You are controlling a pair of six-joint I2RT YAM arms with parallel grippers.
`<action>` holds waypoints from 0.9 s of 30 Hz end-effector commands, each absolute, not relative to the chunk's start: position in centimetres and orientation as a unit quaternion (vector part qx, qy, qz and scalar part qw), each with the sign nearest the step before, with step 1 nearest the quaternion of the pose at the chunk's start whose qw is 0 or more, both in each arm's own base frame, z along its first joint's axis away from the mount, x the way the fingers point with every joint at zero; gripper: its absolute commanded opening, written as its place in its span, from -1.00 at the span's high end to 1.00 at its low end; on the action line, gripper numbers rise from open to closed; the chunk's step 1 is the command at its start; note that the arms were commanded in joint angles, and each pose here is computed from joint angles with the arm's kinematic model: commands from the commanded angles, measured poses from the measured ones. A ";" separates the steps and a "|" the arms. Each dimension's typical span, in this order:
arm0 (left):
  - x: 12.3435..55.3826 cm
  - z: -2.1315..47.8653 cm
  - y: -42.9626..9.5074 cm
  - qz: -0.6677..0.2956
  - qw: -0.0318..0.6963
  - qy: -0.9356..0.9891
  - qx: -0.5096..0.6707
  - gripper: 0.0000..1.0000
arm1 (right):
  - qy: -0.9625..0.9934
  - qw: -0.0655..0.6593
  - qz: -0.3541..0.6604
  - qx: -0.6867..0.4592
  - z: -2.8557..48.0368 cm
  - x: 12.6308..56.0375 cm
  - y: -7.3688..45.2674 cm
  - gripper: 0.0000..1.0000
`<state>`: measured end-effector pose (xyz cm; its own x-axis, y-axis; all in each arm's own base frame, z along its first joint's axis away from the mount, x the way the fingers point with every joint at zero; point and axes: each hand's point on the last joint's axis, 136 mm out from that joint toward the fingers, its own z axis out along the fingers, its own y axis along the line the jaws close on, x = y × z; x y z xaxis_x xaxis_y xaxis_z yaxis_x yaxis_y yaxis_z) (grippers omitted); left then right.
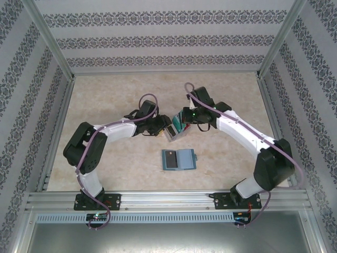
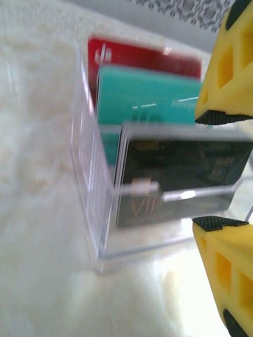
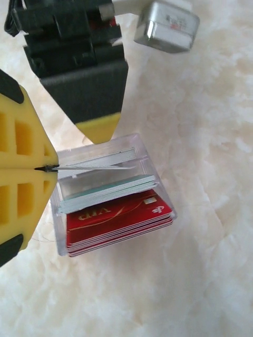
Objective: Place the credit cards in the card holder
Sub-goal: Pick up the credit card from the storage box, then insert the credit card into the card slot.
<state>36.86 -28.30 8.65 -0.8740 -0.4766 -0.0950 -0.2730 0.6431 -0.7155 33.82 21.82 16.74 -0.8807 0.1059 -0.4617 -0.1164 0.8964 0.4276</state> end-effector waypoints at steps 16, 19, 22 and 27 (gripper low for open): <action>34.9 19.7 -32.6 -0.567 0.136 0.805 -0.113 -0.25 | 0.815 0.152 0.487 0.275 18.2 31.8 19.3 1.00; 34.7 19.0 -33.5 -0.568 0.115 0.808 -0.106 -0.19 | 0.805 0.143 0.508 0.271 18.1 31.7 19.9 1.00; 34.6 18.5 -34.2 -0.574 0.103 0.806 -0.104 -0.16 | 0.803 0.144 0.518 0.256 18.6 31.7 20.2 1.00; 34.3 18.7 -34.8 -0.574 0.103 0.807 -0.093 -0.10 | 0.806 0.156 0.524 0.227 19.4 31.4 20.5 1.00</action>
<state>34.15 -33.47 15.81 -0.9536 -0.3009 -0.0094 -0.1105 0.3789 -0.9188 31.48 20.07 18.10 -0.8276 0.5611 0.0178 0.2664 0.3646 0.8922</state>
